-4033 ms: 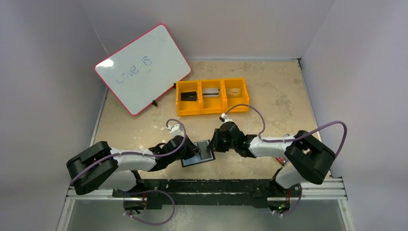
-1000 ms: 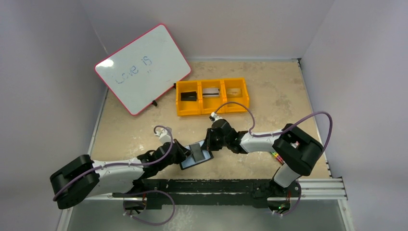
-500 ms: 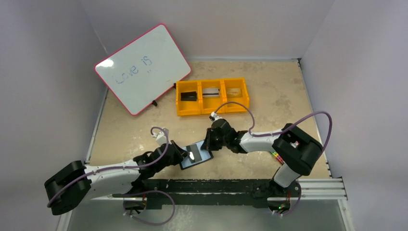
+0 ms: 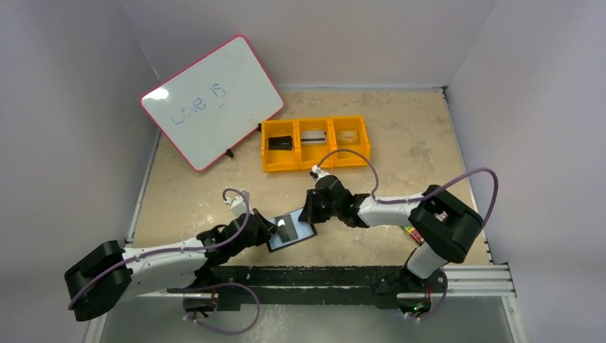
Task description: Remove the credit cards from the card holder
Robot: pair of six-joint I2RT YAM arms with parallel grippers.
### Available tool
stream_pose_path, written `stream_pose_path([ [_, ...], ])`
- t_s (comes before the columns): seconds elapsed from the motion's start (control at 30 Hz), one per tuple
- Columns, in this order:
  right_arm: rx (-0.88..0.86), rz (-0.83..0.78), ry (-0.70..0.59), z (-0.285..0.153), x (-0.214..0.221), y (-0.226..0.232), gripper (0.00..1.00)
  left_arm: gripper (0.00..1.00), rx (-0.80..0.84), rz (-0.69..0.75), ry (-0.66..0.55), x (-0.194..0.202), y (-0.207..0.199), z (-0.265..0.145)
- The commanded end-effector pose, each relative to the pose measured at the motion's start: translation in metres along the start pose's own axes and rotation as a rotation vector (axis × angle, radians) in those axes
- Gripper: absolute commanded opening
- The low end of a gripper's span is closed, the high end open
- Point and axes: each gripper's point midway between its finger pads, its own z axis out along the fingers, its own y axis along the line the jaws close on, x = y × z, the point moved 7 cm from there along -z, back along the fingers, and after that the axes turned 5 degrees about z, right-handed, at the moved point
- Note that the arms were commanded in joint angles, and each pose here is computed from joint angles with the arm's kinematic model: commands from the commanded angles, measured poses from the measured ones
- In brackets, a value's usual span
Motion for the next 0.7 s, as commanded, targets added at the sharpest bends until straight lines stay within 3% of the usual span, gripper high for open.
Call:
stream_pose_path([
  [0.0, -0.115, -0.074, -0.033, -0.014, -0.007, 0.022, 0.07, 0.0, -0.002, 0.033, -0.028, -0.006, -0.007, 0.001],
  [0.1, -0.124, -0.079, -0.011, -0.007, -0.005, 0.025, 0.09, 0.0, -0.003, 0.037, -0.029, -0.006, -0.007, 0.002],
  [0.4, 0.17, 0.006, -0.005, 0.004, 0.011, -0.021, 0.06, 0.0, -0.026, 0.054, -0.024, -0.007, -0.007, 0.001],
  [0.67, 0.188, 0.007, 0.018, 0.008, 0.016, -0.028, 0.05, 0.01, 0.014, 0.041, -0.036, -0.009, -0.014, 0.0],
])
